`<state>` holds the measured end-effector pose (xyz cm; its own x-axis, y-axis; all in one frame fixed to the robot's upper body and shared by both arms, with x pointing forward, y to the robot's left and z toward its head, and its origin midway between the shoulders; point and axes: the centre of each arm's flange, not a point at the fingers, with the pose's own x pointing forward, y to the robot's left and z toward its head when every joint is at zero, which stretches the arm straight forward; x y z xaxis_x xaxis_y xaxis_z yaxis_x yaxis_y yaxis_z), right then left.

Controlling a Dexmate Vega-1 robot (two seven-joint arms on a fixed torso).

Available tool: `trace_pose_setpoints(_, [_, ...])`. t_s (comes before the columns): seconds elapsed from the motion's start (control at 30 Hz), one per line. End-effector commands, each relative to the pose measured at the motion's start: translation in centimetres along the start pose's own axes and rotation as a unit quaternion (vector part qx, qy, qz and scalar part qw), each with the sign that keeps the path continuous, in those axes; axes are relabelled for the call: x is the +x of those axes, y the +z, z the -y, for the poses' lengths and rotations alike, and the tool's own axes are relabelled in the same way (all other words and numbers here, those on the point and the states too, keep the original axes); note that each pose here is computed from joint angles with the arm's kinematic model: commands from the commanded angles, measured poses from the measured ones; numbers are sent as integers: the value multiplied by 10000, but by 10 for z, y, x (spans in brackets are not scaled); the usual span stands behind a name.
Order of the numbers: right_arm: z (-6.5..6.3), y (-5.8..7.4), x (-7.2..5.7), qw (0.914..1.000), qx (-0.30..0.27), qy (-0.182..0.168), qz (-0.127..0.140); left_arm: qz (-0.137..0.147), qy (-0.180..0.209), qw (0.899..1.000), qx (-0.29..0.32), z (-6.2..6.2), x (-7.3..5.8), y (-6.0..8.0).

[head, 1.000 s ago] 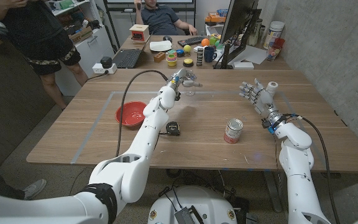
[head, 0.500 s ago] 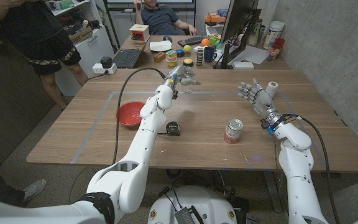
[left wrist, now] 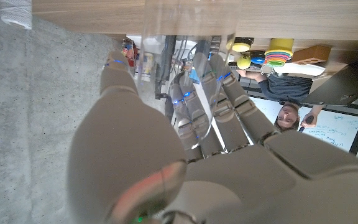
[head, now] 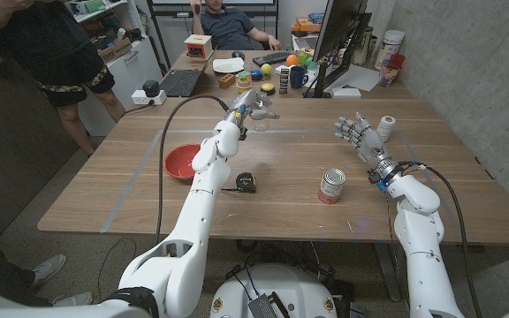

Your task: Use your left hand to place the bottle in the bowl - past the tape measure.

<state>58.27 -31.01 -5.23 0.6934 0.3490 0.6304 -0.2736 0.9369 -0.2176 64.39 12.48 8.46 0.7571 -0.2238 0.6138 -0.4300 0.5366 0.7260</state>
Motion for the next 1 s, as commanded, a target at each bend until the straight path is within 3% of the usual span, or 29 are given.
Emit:
trace_pose_setpoints(0.03, [-10,1,3,9999,-73,77,-36,-78,141,9998,64,-18,-19,-13])
trace_pose_setpoints(1.0, [-38,2,11,9994,-171,292,-44,-579,444,9972,184,-51,-65,-54])
